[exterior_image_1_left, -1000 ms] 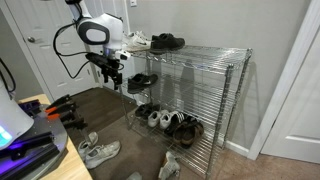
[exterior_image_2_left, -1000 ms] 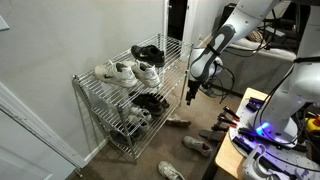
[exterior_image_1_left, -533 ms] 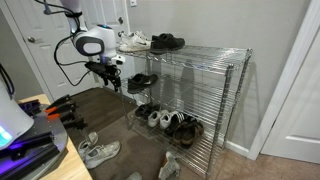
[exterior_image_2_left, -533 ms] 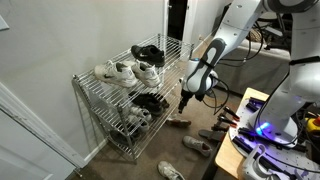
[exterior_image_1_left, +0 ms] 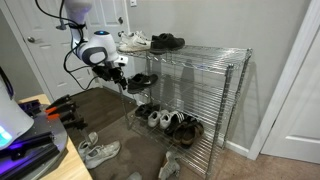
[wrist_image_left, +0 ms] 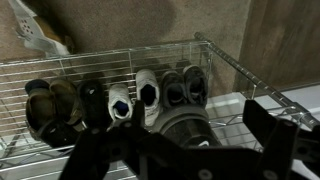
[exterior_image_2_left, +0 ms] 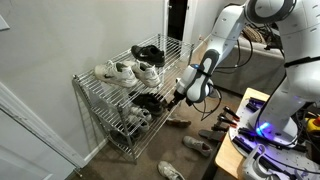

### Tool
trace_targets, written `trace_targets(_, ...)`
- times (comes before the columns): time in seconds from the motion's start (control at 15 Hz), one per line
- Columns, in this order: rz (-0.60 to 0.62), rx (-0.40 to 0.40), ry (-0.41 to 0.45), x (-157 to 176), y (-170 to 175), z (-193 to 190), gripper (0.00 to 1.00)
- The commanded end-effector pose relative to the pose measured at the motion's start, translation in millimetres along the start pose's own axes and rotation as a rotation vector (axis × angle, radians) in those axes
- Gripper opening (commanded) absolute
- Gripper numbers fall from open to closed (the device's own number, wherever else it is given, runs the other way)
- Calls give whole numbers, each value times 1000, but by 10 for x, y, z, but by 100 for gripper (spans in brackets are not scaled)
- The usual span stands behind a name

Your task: Move the black sneaker from the second shelf to the topmost shelf.

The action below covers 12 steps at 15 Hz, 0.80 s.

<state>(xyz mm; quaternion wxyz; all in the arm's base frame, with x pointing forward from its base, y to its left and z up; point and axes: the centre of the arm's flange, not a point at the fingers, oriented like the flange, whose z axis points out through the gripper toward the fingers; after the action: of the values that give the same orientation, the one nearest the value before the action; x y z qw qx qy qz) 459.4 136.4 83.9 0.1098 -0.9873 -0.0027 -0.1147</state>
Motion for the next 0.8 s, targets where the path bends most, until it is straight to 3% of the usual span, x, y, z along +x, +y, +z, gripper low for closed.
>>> trace_targets(0.0,-27,161,-74,34,39,13,100)
trace_targets(0.07,-19,74,-21,42,-97,23,100)
trace_targets(0.33,-22,139,-39,115,-96,23,100)
trace_targets(0.6,-23,141,-34,57,-135,34,100)
trace_targets(0.73,-24,92,-38,60,-191,137,100)
